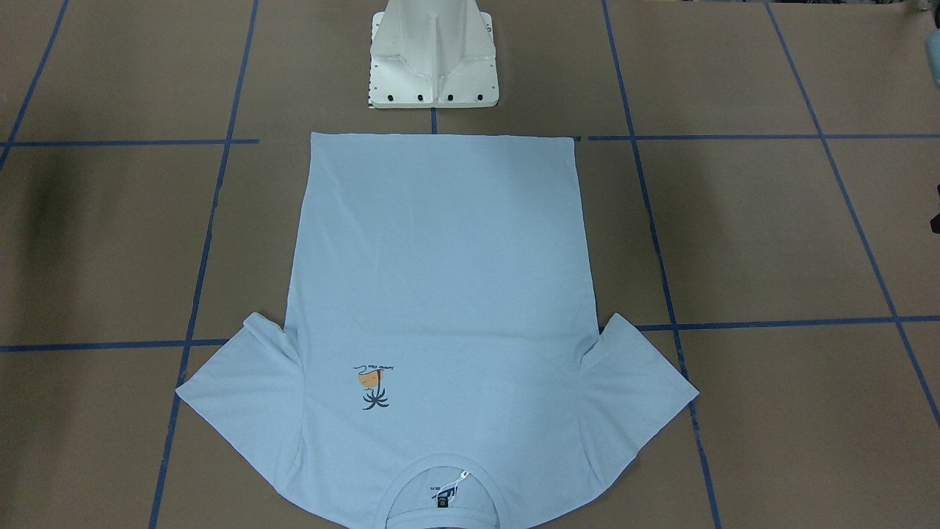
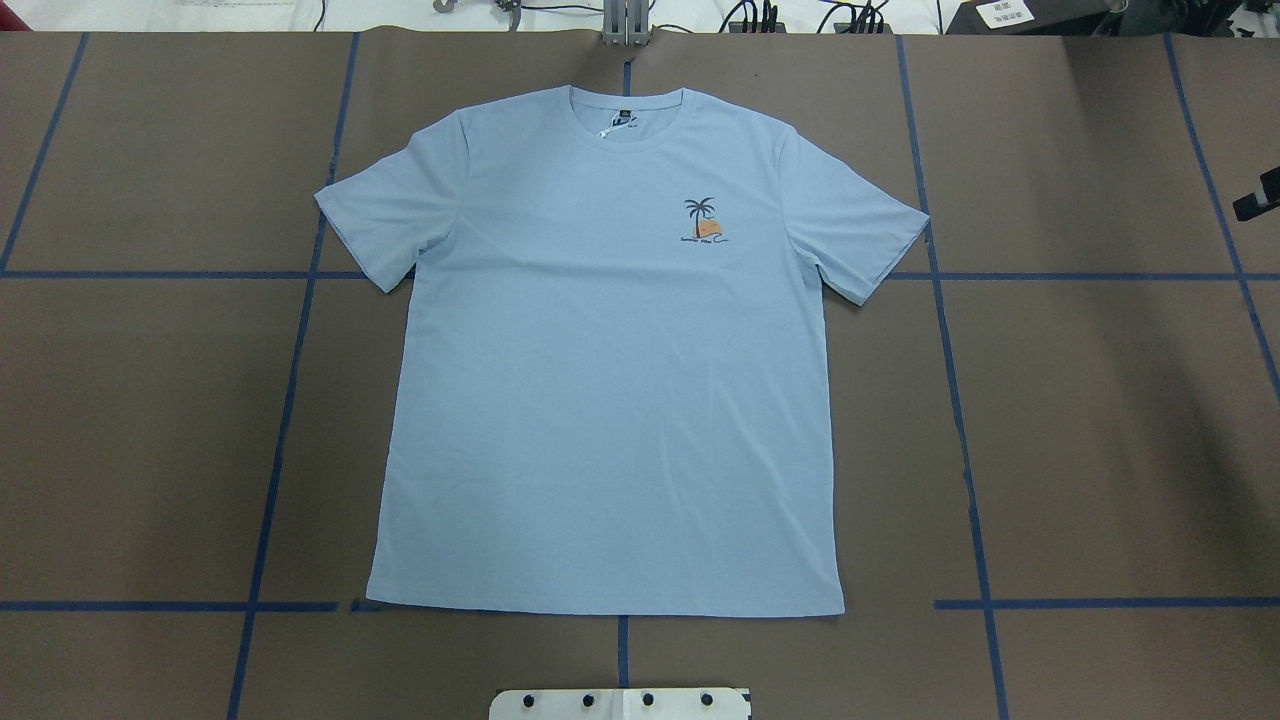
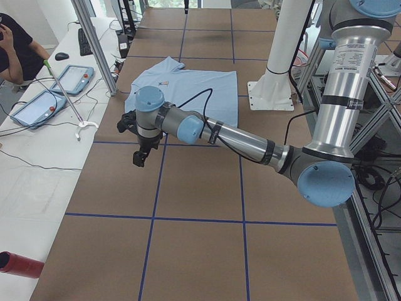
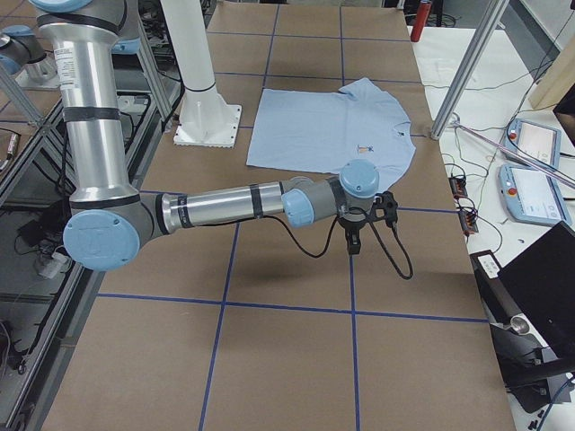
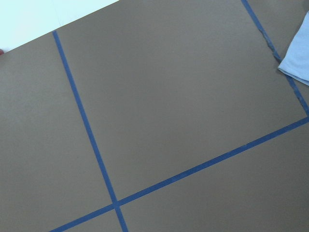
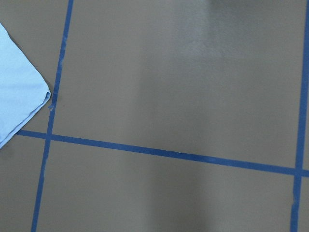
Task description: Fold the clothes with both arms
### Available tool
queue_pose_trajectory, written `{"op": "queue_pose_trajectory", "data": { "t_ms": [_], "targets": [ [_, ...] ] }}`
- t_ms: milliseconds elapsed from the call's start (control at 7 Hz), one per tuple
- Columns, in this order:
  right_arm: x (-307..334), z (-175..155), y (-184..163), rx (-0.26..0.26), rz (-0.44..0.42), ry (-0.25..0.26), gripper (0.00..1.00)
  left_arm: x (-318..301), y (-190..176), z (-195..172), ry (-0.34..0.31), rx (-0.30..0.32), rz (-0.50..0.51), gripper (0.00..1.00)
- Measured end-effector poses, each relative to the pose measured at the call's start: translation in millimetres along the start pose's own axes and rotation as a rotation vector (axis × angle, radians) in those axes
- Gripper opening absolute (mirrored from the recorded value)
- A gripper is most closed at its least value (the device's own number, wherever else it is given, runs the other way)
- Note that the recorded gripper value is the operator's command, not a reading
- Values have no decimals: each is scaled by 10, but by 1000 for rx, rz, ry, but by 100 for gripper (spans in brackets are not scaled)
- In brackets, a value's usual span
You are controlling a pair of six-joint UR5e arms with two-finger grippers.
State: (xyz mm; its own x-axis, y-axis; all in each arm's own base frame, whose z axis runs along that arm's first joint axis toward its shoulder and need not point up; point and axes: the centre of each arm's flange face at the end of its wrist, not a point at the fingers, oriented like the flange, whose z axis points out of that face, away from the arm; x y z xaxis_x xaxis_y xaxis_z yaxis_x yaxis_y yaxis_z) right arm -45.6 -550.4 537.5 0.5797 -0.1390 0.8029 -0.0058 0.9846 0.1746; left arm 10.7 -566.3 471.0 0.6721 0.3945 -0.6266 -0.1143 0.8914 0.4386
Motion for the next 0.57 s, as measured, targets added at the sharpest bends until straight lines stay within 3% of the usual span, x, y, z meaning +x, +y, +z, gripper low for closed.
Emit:
{"op": "queue_pose_trajectory", "data": {
  "t_ms": [286, 571],
  "targets": [
    [-528, 510, -252, 39, -24, -4, 100, 125, -163, -31, 40, 16, -40, 100],
    [-1161, 1249, -619, 87, -26, 30, 100, 159, -175, -55, 47, 37, -29, 100]
  ]
}}
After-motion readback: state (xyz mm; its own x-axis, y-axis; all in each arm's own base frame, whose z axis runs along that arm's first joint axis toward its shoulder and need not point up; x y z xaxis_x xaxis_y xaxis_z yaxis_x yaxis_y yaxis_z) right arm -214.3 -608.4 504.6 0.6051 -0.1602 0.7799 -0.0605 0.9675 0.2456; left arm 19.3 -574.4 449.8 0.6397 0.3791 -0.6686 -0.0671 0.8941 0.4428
